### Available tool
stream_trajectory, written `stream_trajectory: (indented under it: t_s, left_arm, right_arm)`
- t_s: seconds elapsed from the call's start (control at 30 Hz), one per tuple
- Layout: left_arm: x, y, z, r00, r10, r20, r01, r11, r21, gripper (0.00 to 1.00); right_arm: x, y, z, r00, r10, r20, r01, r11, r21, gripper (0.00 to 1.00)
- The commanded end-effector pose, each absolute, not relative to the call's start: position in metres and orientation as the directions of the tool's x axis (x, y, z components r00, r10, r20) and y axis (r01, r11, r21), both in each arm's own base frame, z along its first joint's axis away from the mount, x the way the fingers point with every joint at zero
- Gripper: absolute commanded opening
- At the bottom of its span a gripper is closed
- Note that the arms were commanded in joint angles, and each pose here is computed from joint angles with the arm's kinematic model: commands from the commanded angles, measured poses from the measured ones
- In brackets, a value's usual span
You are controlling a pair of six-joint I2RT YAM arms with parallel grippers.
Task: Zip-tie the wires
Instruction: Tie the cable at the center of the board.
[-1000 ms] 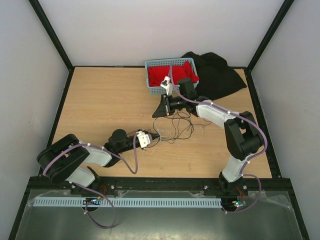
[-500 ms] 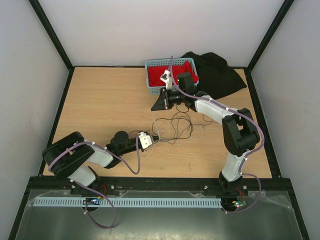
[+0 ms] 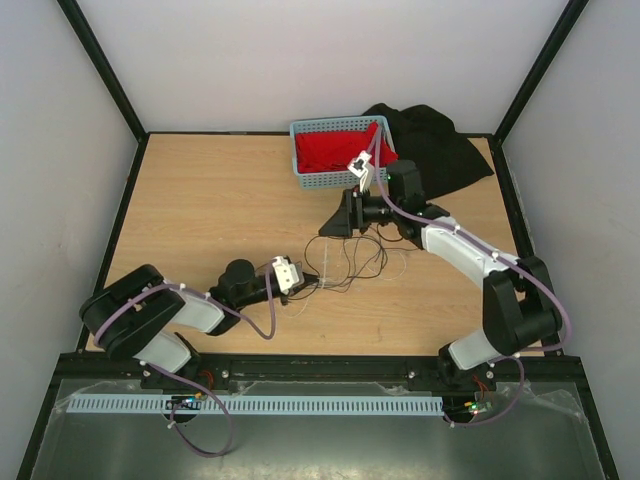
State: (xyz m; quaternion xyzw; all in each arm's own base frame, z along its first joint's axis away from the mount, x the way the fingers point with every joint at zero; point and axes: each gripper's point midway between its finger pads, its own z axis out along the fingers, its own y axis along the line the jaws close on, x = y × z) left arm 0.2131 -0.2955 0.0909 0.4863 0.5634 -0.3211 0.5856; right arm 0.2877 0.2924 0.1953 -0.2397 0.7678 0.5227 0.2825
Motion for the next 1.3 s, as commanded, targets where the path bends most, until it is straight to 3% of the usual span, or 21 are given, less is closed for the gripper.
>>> stream_trajectory:
  t_s: [0.0,0.27,0.43,0.67,0.87,1.03,1.1,1.17,1.27]
  left_arm:
    - [0.214,-0.300,0.111,0.159,0.106,-0.982,0.930,0.318,0.185,0.00]
    - [0.217,-0.301,0.117,0.118,0.079,-0.990,0.932,0.337,0.138,0.00]
    - [0.220,-0.306,0.125,0.091,0.047,-0.995,0.935,0.339,0.102,0.00]
    - [0.221,-0.315,0.134,0.063,0.016,-0.998,0.945,0.321,0.065,0.00]
    - [0.222,-0.316,0.129,0.047,0.022,-0.999,0.946,0.319,0.051,0.00]
    - [0.225,-0.316,0.129,0.044,0.023,-0.999,0.942,0.333,0.049,0.01]
    - [0.228,-0.311,0.128,0.045,0.026,-0.999,0.931,0.360,0.052,0.11]
    - [0.231,-0.302,0.132,0.040,0.014,-0.999,0.918,0.395,0.042,0.35]
    - [0.235,-0.284,0.145,0.023,-0.035,-0.999,0.898,0.440,0.005,0.55]
  right_arm:
    - [0.278,0.287,0.201,-0.671,-0.069,-0.738,-0.715,0.323,0.620,0.73]
    - [0.253,0.284,0.195,-0.675,-0.037,-0.737,-0.718,0.266,0.643,0.74]
    - [0.230,0.291,0.182,-0.686,-0.024,-0.727,-0.714,0.213,0.667,0.67]
    - [0.225,0.297,0.167,-0.685,-0.024,-0.728,-0.712,0.237,0.662,0.59]
    - [0.228,0.299,0.169,-0.678,-0.014,-0.735,-0.716,0.240,0.656,0.33]
    - [0.226,0.300,0.167,-0.684,-0.024,-0.729,-0.713,0.229,0.662,0.00]
    - [0.228,0.300,0.169,-0.680,-0.023,-0.732,-0.717,0.230,0.659,0.00]
    - [0.228,0.300,0.171,-0.675,-0.028,-0.737,-0.723,0.225,0.653,0.00]
    - [0.229,0.301,0.171,-0.667,-0.038,-0.744,-0.731,0.223,0.645,0.00]
